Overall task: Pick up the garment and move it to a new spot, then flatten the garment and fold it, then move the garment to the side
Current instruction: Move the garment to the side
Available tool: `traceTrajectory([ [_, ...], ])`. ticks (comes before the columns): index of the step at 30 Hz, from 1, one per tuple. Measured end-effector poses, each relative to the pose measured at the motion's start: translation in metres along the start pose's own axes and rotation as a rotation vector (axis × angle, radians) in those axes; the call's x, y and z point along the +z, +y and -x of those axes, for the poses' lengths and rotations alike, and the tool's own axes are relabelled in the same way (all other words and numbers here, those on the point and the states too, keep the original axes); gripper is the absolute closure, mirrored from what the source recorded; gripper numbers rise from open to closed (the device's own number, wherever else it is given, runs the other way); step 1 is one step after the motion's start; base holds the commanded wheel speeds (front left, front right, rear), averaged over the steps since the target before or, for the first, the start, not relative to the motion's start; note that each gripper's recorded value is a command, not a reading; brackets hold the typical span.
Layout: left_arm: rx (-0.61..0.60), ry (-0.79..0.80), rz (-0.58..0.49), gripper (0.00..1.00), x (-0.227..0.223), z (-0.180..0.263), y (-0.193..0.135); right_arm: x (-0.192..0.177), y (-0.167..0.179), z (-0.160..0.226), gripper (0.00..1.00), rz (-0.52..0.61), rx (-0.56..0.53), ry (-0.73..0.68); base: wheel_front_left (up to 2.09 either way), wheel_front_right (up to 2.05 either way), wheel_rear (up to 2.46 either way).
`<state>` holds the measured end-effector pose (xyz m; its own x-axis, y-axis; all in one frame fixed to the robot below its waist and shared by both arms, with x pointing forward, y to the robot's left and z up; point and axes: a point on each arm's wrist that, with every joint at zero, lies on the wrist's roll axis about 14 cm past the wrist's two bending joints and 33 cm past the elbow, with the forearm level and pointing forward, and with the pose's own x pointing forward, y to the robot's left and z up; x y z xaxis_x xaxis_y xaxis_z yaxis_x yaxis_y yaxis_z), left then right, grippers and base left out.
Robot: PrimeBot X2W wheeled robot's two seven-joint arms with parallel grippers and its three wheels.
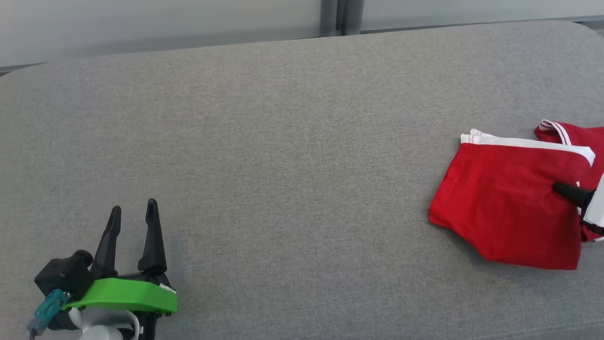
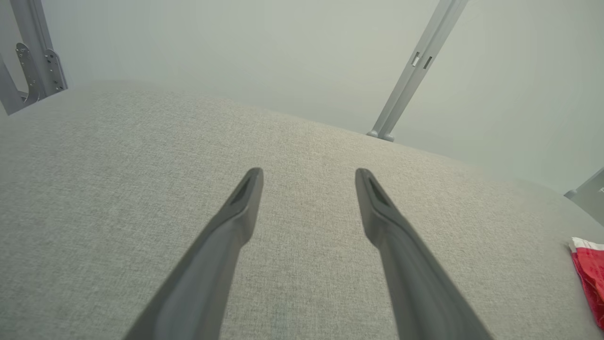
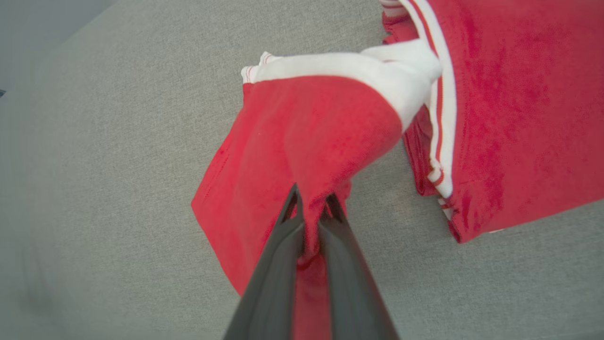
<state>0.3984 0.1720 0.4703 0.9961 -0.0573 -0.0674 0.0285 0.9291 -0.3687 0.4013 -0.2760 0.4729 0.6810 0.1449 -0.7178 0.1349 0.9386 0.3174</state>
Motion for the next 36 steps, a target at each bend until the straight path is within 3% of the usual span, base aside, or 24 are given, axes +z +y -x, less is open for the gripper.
traceTrajectory([
  [9,-0.098,0.052,-0.001,0.0,-0.018,-0.034,-0.031,0.014,-0.03,0.007,1.0,0.081,-0.124,-0.028,0.0,0.0,0.0],
  [19,-0.108,0.089,-0.014,0.0,-0.031,-0.051,-0.032,0.065,-0.042,-0.006,1.0,0.208,-0.208,-0.019,0.0,0.0,0.0],
  [28,-0.068,0.11,-0.022,0.0,-0.039,-0.055,-0.017,0.078,-0.11,-0.006,1.0,0.152,-0.38,0.036,0.0,0.0,0.0],
  [33,-0.036,0.113,-0.026,0.0,-0.039,-0.054,-0.008,0.077,-0.133,-0.019,1.0,0.193,-0.472,0.046,0.0,0.0,0.0],
  [36,-0.025,0.109,-0.027,0.0,-0.037,-0.053,-0.005,0.077,-0.136,-0.024,0.78,0.24,-0.508,0.045,0.0,0.0,0.0],
])
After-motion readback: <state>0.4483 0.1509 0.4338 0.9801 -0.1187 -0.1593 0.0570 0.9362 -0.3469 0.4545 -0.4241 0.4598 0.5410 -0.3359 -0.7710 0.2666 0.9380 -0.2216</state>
